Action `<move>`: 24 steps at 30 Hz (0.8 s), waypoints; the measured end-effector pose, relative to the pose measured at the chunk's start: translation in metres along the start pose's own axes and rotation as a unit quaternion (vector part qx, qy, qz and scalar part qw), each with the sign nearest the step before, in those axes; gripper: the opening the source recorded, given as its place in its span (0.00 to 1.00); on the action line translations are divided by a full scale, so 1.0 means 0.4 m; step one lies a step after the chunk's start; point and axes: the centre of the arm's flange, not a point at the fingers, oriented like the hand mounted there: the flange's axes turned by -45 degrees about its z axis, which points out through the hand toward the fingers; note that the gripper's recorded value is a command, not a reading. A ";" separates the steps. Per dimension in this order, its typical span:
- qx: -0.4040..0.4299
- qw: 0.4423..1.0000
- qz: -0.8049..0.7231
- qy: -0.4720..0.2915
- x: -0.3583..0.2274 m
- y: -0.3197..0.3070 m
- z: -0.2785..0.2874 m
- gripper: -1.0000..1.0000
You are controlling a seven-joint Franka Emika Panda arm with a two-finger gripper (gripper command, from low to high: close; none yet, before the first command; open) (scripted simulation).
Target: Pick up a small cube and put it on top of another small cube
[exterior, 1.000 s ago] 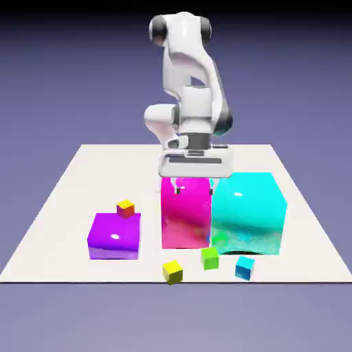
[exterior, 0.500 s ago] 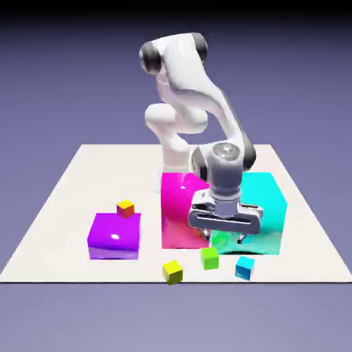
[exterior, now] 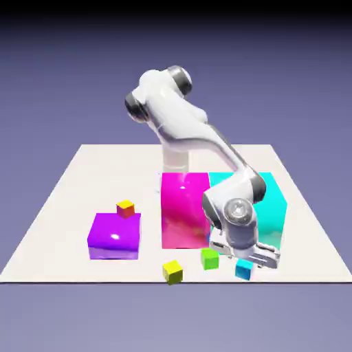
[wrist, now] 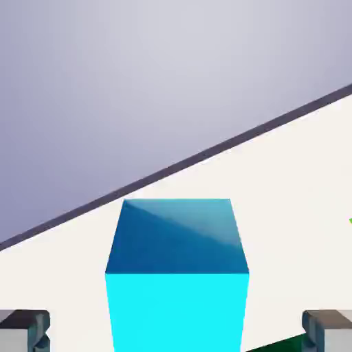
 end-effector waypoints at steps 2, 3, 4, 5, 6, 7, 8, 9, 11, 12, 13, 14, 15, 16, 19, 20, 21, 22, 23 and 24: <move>0.000 1.000 0.000 0.000 0.000 0.000 0.000 0.00; 0.001 1.000 0.000 0.000 -0.005 -0.001 -0.056 0.00; 0.001 1.000 0.000 0.000 -0.013 -0.001 -0.112 0.00; 0.001 1.000 0.000 0.000 -0.023 0.000 -0.167 0.00; -0.007 1.000 -0.006 -0.001 -0.025 0.021 -0.172 0.00; -0.015 1.000 -0.012 -0.001 -0.027 0.044 -0.176 0.00; -0.021 1.000 -0.017 -0.001 -0.029 0.068 -0.183 0.00; -0.026 0.999 -0.022 -0.001 -0.031 0.092 -0.191 0.00; -0.032 0.999 -0.031 -0.002 -0.037 0.142 -0.213 0.00; -0.033 0.999 -0.035 -0.002 -0.041 0.167 -0.226 0.00; -0.033 0.999 -0.039 -0.002 -0.046 0.193 -0.241 0.00; -0.031 0.999 -0.042 -0.002 -0.052 0.218 -0.257 0.00; -0.028 0.999 -0.046 -0.001 -0.058 0.244 -0.274 0.00; -0.024 0.998 -0.050 0.000 -0.064 0.266 -0.289 0.00; -0.024 0.998 -0.049 0.000 -0.048 0.268 -0.199 0.00; -0.024 0.998 -0.049 0.000 -0.043 0.270 -0.154 0.00; -0.024 0.998 -0.050 0.000 -0.041 0.272 -0.120 1.00; -0.026 0.998 -0.050 0.000 -0.041 0.272 -0.120 1.00; -0.026 0.998 -0.050 0.000 -0.041 0.272 -0.120 1.00; -0.026 0.998 -0.049 0.000 -0.044 0.270 -0.165 1.00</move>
